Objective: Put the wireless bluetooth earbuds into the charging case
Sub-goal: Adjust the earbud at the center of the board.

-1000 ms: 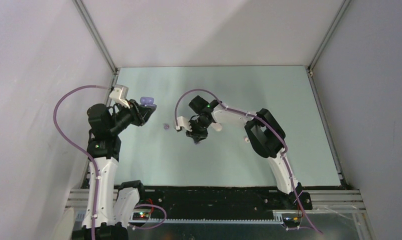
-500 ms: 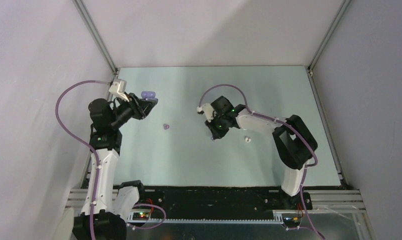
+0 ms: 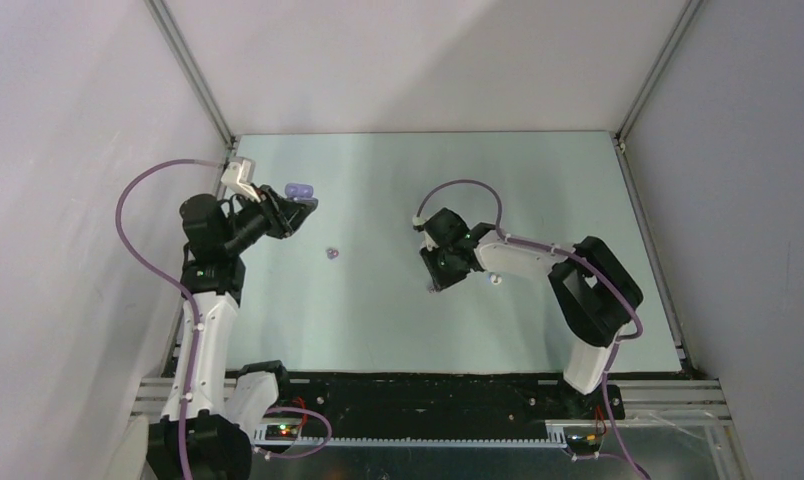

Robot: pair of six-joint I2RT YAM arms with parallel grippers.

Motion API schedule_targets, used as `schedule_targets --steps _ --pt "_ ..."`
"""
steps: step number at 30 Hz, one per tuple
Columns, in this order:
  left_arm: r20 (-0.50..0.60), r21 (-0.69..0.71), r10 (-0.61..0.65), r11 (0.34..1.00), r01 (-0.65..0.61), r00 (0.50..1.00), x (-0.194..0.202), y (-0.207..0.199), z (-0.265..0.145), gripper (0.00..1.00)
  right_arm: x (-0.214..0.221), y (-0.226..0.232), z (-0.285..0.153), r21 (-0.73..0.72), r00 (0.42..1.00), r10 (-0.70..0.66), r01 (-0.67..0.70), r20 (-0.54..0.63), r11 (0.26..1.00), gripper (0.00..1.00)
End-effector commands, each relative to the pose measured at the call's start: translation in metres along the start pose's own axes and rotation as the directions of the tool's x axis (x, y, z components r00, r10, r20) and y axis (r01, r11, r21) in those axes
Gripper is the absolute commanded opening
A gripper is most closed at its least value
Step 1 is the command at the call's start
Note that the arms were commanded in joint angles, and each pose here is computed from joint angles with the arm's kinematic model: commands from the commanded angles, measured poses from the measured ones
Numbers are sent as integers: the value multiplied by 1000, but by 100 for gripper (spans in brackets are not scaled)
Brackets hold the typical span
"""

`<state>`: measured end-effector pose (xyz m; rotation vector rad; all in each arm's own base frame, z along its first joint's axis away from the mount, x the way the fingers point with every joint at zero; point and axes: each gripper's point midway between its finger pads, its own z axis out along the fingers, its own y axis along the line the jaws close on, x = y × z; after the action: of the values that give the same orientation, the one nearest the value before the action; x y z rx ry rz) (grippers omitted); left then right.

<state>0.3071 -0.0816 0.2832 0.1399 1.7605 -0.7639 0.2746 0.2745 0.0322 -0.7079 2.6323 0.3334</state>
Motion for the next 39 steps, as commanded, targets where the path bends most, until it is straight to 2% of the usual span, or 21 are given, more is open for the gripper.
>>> schedule_targets --steps 1,2,4,6,8,10,13,14,15,16,17,18,22,23,24,25,29,34,39 --pt "23 38 56 998 -56 998 -15 -10 0 0 -4 15 -29 -80 989 -125 131 73 988 37" --pt "23 38 57 998 -57 998 -15 -10 1 0 -9 6 -31 -30 988 -127 130 91 991 56" --pt "27 42 63 997 -64 998 -16 -12 2 0 -21 1 -43 -97 991 -56 68 120 993 73" --pt "30 42 66 997 -68 997 -18 -14 2 0 -17 1 -48 -125 990 -83 97 111 987 78" --pt "27 43 75 996 -77 997 -20 -15 3 0 -5 7 -47 -170 985 -161 170 68 971 78" --pt "21 39 87 995 -88 996 -21 -15 3 0 1 13 -51 -262 980 -191 199 54 944 78" --pt "17 34 116 993 -116 993 -23 -14 2 0 -4 20 -62 -379 960 -259 280 106 882 75" --pt "14 31 116 993 -117 993 -22 -14 1 0 -8 25 -65 -428 926 -341 377 162 822 69" --pt "13 31 123 992 -124 992 -22 -14 1 0 -2 26 -67 -458 907 -388 419 164 784 66" --pt "8 31 124 992 -124 992 -20 -14 0 0 -7 27 -67 -473 856 -468 513 221 716 61" --pt "5 29 133 991 -133 991 -19 -13 0 0 -5 25 -67 -483 837 -500 541 223 689 59" --pt "-2 30 134 991 -134 991 -17 -13 -1 0 -12 20 -64 -477 792 -550 603 264 639 54" --pt "-30 30 175 984 -174 984 -9 -12 -5 0 -24 6 -52 -496 729 -618 670 294 553 41" --pt "-39 28 175 984 -174 984 -6 -12 -6 0 -33 5 -52 -484 691 -645 708 326 514 39" --pt "-44 26 187 982 -186 981 -5 -11 -7 0 -24 3 -44 -524 703 -650 685 290 507 39" --pt "-51 24 186 982 -185 981 -3 -11 -8 0 -30 3 -37 -531 690 -660 694 297 486 39" --pt "-61 16 200 980 -199 978 -1 -11 -12 0 -34 2 -23 -581 699 -674 660 241 477 37" --pt "-67 9 218 976 -218 974 0 -11 -14 0 -42 3 -12 -550 653 -719 701 240 453 37" --pt "-67 2 227 974 -227 972 0 -11 -16 0 -30 6 -4 -553 606 -770 718 200 422 40"
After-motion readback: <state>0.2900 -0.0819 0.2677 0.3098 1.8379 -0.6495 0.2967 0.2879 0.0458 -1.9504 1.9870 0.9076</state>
